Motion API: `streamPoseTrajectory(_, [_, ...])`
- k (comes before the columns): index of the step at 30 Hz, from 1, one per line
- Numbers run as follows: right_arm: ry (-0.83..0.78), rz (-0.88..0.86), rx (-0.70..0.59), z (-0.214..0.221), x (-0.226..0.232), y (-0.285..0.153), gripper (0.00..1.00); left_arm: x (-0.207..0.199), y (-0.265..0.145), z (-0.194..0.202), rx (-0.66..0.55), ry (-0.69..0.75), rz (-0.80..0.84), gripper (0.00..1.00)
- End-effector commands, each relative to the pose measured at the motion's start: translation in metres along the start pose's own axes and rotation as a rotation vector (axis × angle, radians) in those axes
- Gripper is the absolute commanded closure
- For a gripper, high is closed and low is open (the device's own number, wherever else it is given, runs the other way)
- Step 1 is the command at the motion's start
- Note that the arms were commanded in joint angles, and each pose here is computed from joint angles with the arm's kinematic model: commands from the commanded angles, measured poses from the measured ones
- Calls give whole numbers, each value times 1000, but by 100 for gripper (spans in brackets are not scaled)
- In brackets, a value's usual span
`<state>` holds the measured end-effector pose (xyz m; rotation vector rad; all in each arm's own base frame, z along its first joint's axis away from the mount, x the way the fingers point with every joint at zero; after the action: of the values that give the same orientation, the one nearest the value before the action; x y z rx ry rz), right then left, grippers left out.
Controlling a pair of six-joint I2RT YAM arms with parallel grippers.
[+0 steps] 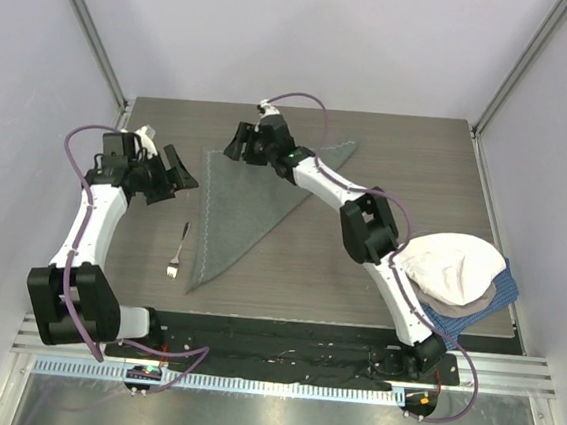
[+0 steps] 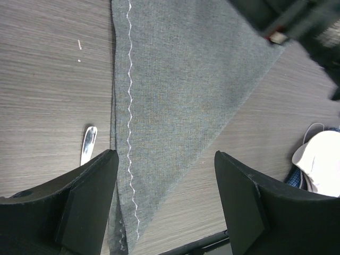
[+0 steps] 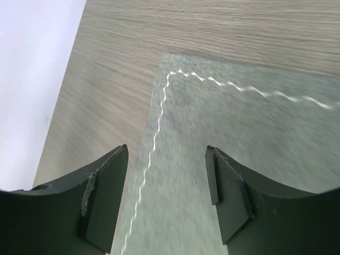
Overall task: Fold the napkin, place the utensils inside, and roll it up
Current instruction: Fold the napkin
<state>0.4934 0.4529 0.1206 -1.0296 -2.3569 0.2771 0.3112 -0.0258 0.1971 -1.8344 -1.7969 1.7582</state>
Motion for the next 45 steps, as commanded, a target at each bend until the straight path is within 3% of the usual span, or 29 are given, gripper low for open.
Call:
streamPoseTrajectory(1, [-59, 10, -189, -111, -6, -88, 32, -13, 5, 5, -9, 23, 36, 23])
streamPoseTrajectory(2, [-42, 46, -143, -94, -26, -92, 31, -14, 7, 9, 2, 26, 38, 23])
streamPoseTrajectory(7, [53, 206, -125, -97, -134, -141, 27, -20, 16, 18, 58, 38, 70, 23])
streamPoseTrajectory(14, [171, 327, -41, -61, -237, -167, 27, -16, 19, 18, 59, 40, 56, 22])
streamPoseTrajectory(30, [227, 454, 16, -27, -298, -147, 26, -13, 23, 16, 69, 41, 29, 22])
streamPoseTrajectory(45, [247, 602, 56, -14, -327, -142, 33, -15, 20, 15, 65, 44, 41, 22])
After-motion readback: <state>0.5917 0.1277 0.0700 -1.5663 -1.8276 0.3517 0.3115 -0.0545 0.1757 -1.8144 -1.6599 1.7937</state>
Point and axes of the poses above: each gripper's point midway between its finger pads, its own y axis out along the fingers, its own x axis along the line the jaws close on, z = x × y, the point moved 4 cm from there along -y, back along the fingers, and after that the axes turned 14 degrees about -y, right-handed, at the moved point
